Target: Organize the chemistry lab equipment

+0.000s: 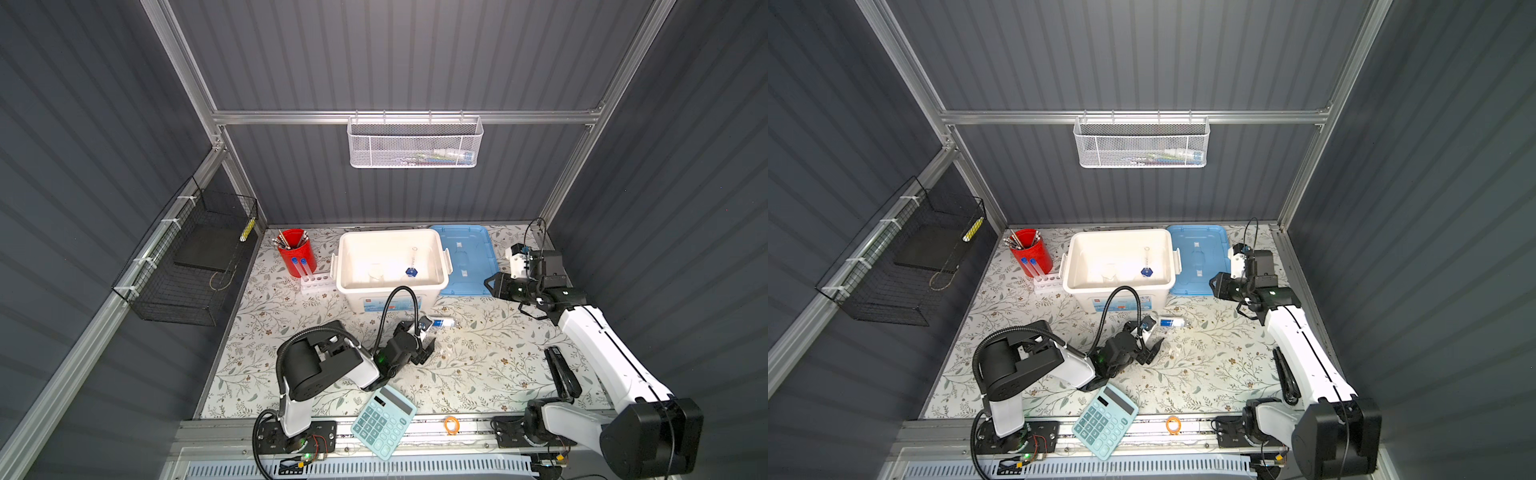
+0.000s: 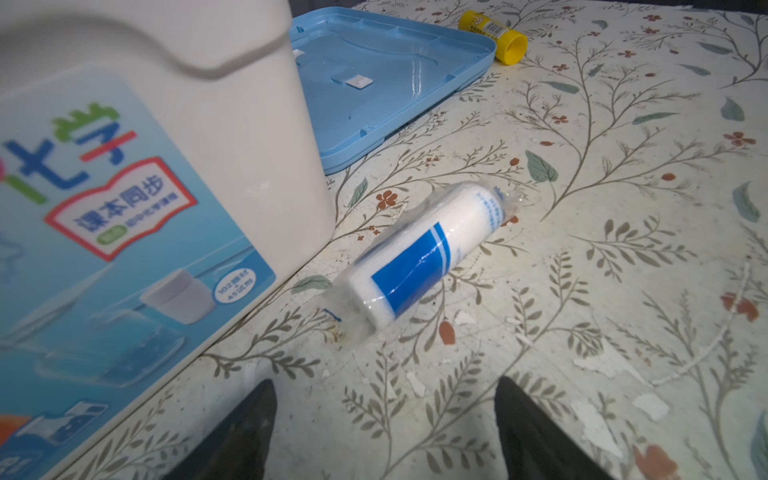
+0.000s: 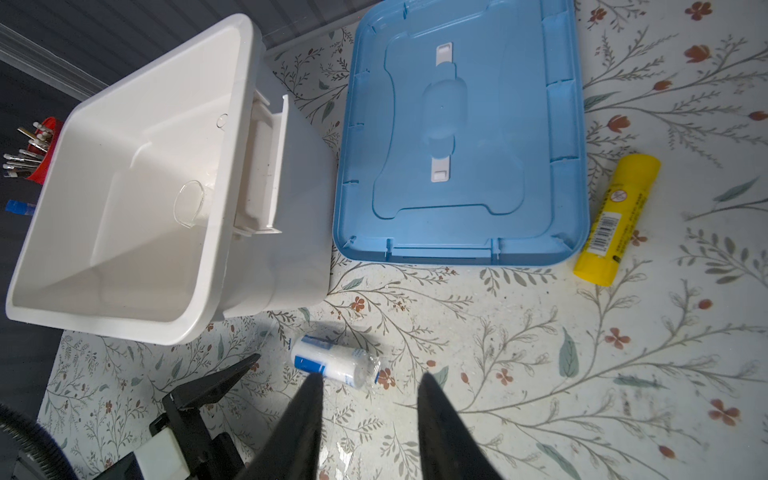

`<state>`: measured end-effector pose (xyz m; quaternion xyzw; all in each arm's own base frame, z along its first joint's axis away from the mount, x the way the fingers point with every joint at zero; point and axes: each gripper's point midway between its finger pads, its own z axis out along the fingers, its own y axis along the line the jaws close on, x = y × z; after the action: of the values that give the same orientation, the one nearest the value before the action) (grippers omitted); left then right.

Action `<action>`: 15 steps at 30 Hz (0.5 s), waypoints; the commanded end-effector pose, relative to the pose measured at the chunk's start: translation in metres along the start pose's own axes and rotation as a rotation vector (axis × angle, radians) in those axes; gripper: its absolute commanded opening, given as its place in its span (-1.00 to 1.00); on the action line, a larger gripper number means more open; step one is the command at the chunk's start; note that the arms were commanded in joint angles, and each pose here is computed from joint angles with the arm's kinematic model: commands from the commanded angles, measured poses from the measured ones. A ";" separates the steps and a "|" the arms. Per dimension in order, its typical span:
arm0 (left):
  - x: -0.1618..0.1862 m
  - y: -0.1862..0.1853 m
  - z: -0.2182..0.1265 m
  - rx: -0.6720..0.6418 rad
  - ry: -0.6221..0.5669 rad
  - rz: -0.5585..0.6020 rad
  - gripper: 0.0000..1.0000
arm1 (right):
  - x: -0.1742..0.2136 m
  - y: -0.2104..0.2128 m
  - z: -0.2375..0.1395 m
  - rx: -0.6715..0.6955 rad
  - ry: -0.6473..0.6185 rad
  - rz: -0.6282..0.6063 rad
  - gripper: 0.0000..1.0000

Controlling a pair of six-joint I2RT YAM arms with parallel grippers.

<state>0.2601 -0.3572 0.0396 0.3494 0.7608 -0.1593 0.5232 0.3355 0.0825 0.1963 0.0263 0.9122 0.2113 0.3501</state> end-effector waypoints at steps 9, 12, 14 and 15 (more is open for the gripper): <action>-0.006 0.008 0.012 0.058 -0.038 -0.052 0.32 | 0.002 -0.005 0.003 0.007 0.005 0.007 -0.20; -0.005 0.004 0.013 0.082 -0.032 -0.045 0.23 | 0.002 -0.005 0.004 0.008 0.005 0.007 -0.20; -0.006 0.002 0.013 0.098 -0.032 -0.040 0.18 | 0.001 -0.005 0.005 0.008 0.005 0.009 -0.20; -0.005 0.001 0.014 0.103 -0.030 -0.036 0.17 | 0.002 -0.006 0.005 0.009 0.007 0.010 -0.20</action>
<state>0.2714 -0.3569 0.0374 0.3499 0.7593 -0.1962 0.5124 0.3369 0.0812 0.1949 0.0283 0.9126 0.2104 0.3495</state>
